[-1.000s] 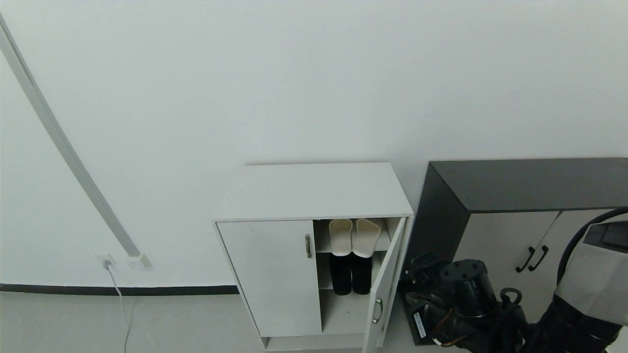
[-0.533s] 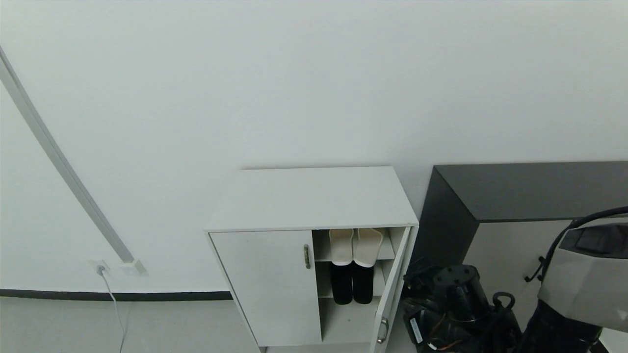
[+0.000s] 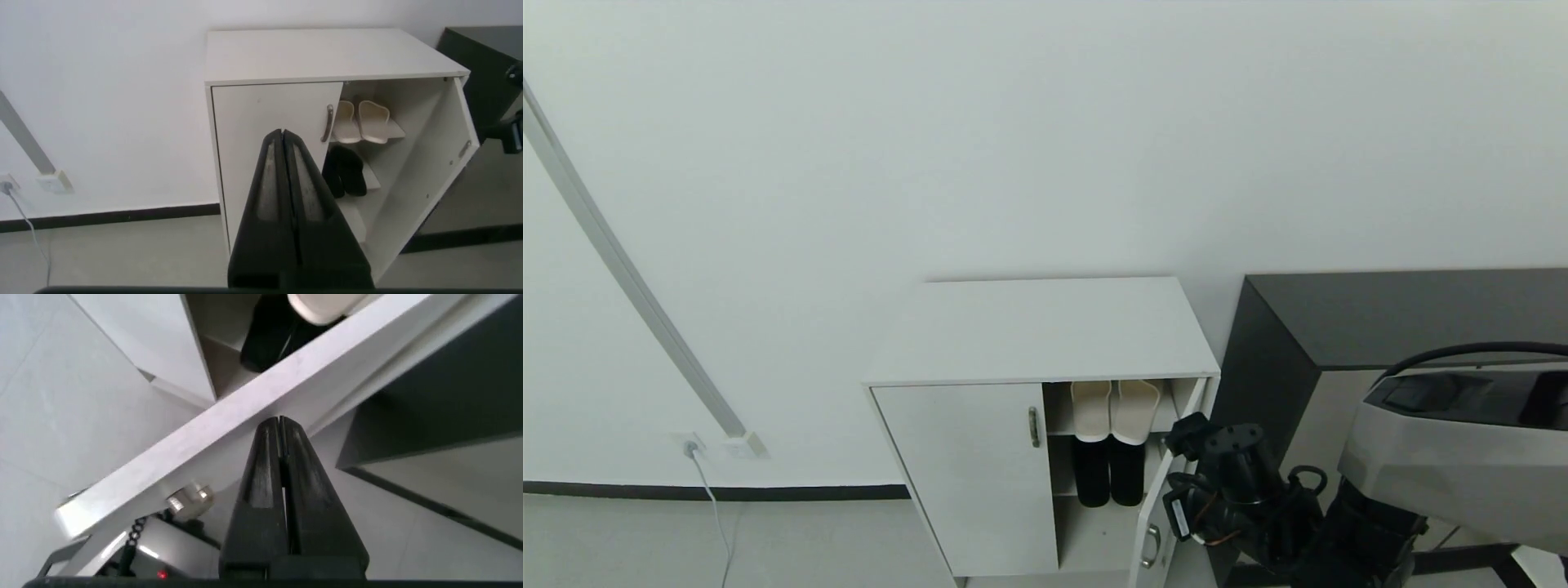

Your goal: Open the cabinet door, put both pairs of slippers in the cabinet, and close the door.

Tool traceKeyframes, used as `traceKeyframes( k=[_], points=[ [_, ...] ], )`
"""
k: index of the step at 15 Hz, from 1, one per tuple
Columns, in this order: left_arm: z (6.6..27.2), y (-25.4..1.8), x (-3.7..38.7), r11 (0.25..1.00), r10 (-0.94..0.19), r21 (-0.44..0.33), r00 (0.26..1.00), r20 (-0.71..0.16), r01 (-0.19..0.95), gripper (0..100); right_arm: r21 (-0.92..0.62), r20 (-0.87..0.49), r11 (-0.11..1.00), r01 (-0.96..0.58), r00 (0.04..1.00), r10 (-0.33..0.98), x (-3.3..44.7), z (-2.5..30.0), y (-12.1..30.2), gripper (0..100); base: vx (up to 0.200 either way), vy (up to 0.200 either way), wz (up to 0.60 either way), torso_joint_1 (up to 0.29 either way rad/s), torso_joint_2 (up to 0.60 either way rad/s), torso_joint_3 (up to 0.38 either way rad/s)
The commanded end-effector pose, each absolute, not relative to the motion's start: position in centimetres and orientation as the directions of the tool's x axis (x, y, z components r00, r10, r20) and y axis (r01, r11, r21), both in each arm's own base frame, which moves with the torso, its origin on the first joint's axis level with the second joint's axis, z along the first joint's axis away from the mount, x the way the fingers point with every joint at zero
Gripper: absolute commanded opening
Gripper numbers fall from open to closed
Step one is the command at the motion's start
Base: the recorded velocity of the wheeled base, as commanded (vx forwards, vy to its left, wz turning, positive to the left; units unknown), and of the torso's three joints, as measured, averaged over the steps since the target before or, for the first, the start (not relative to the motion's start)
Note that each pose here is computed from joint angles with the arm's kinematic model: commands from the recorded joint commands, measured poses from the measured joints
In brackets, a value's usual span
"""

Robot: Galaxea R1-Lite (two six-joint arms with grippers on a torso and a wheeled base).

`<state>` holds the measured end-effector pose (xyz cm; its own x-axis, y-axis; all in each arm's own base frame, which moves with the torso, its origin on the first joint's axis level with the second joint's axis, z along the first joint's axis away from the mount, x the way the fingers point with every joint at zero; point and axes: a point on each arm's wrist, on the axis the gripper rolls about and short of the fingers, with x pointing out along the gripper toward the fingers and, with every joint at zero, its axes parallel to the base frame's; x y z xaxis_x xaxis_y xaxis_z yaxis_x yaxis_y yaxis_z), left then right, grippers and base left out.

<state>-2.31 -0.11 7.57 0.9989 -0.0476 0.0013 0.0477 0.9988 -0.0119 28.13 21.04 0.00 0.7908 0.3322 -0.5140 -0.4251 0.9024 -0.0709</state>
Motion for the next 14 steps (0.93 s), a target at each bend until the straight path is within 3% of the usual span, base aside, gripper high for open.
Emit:
traceKeyframes(
  k=[1, 14],
  points=[
    [7.6, -0.1, -2.3, 0.999, -0.046, -0.012, 0.999, 0.0, 0.046, 0, -0.072, -0.518, 0.906, -0.418, 0.792, 0.324, 29.4, -1.4, 21.6, 0, 0.0, 0.0, 0.0, 0.0, 0.0, 0.0],
    [7.6, -0.1, -2.3, 0.999, -0.046, -0.012, 0.999, 0.0, 0.046, 0, -0.042, -0.389, 0.92, -0.39, 0.854, 0.345, 34.9, -2.3, 24.9, 0, 0.0, 0.0, 0.0, 0.0, 0.0, 0.0]
  ],
)
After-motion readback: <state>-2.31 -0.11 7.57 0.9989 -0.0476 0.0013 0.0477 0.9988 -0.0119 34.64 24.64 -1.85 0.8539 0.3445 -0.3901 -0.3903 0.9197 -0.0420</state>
